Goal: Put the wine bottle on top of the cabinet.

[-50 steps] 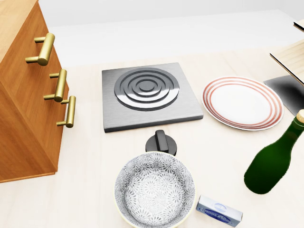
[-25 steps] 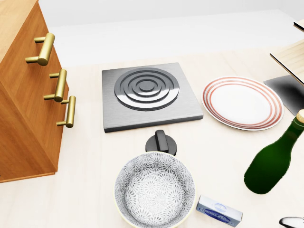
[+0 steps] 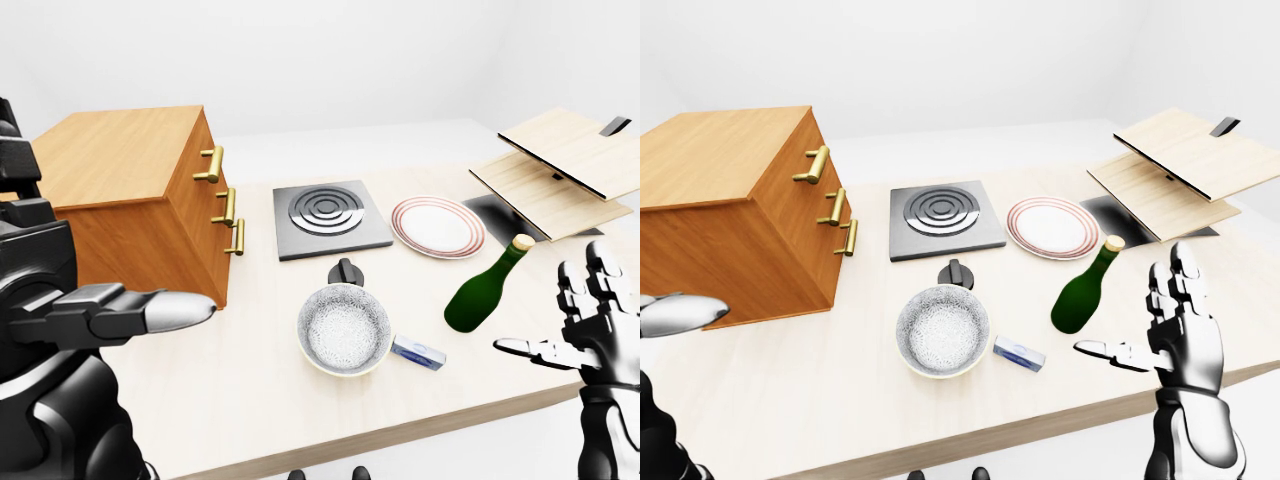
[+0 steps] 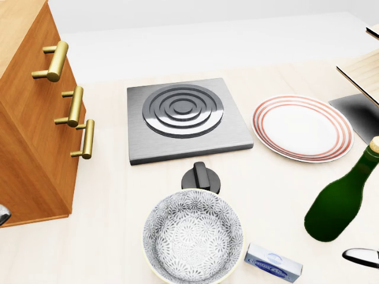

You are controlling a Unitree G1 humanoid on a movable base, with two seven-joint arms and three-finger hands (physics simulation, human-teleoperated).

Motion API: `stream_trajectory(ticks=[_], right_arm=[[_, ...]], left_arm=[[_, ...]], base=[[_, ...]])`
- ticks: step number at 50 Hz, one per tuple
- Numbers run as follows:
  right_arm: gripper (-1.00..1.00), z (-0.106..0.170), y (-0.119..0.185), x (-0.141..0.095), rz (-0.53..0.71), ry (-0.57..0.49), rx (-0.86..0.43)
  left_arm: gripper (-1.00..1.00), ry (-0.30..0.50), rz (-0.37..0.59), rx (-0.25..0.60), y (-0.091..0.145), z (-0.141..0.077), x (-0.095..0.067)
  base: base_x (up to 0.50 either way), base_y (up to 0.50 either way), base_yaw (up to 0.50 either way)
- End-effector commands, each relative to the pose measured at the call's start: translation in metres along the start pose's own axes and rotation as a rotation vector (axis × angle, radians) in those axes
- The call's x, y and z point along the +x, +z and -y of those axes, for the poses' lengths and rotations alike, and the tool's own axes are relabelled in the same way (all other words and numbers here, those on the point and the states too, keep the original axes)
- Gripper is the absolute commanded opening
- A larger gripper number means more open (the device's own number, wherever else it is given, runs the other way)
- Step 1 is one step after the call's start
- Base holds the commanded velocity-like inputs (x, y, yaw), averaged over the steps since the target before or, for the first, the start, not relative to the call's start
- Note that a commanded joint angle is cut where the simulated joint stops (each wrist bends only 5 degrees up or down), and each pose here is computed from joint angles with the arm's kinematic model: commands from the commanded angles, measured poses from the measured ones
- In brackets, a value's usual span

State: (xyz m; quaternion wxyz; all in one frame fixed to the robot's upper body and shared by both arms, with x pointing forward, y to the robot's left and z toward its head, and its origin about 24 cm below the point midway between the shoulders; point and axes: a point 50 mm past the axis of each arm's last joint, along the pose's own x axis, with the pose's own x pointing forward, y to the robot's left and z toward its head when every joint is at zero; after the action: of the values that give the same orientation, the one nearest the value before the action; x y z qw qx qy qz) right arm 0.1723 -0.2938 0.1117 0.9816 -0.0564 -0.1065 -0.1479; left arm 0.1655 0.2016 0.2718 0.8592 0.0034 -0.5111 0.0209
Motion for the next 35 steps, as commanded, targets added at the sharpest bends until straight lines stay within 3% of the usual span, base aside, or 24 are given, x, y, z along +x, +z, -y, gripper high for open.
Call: stream_trajectory(ticks=[1, 28, 35], right_arm=[[1.00, -0.002, -0.011, 0.010, -0.036, 0.004, 0.016], [1.00, -0.012, -0.026, 0.039, -0.092, 0.029, 0.026], [1.00, -0.011, -0.035, 0.043, -0.127, 0.031, 0.048]], left_arm=[[1.00, 0.000, -0.019, 0.006, -0.004, -0.001, -0.001], [1.00, -0.005, -0.144, 0.030, -0.030, -0.001, -0.007], [1.00, -0.002, -0.127, 0.030, -0.026, -0.002, -0.007]], base=[[0.00, 0.00, 0.00], [0.00, 0.00, 0.00], [0.00, 0.00, 0.00]])
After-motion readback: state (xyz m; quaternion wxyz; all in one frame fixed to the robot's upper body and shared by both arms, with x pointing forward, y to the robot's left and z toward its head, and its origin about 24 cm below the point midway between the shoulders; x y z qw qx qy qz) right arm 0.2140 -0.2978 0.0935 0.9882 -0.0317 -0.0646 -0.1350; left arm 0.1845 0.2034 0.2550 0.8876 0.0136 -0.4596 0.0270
